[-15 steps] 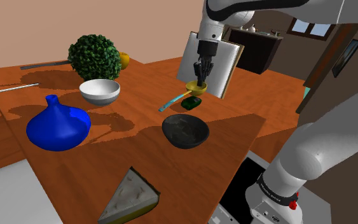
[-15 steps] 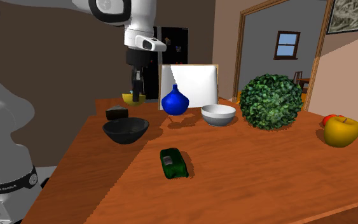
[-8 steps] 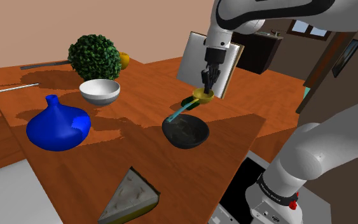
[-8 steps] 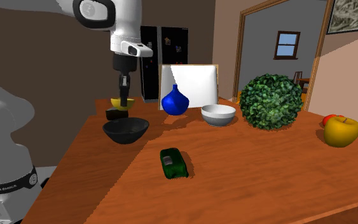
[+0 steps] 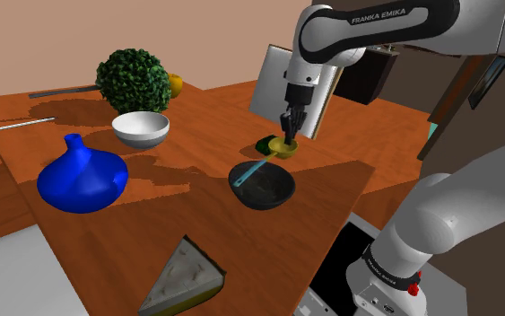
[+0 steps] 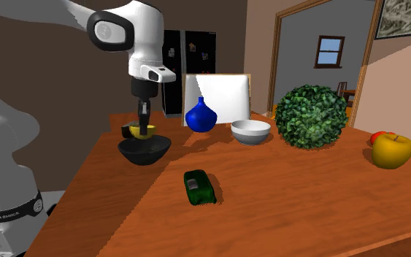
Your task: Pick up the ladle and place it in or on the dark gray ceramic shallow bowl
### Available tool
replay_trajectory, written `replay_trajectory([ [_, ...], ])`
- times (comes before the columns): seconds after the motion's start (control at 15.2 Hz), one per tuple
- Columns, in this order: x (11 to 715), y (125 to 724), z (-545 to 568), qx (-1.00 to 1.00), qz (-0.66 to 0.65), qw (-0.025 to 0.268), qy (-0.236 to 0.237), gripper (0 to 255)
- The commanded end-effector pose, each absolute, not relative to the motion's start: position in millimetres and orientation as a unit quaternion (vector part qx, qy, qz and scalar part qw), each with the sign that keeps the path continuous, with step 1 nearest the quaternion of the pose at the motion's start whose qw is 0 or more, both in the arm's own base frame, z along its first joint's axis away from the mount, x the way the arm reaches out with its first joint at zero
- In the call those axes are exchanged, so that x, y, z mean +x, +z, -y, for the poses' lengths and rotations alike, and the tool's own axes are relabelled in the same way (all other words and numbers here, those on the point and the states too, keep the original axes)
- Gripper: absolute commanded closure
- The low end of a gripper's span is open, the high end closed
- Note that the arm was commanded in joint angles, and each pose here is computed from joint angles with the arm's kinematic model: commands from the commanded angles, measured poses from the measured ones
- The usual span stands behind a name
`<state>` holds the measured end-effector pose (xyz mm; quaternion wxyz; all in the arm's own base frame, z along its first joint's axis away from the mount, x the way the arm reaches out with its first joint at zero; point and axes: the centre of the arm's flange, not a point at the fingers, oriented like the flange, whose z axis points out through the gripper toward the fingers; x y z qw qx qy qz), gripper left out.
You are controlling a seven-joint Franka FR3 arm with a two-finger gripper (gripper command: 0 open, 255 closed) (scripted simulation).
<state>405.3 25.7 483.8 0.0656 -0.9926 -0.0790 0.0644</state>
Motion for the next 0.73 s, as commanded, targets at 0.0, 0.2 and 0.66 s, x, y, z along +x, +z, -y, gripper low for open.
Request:
replay_trajectory([
  [0.0,406,474,-25,-0.993,0.079,0.066,0.064,255],
  [0.2,406,458,-25,-0.993,0.079,0.066,0.064,255],
  [0.66,406,441,-25,-0.993,0.079,0.066,0.064,255],
])
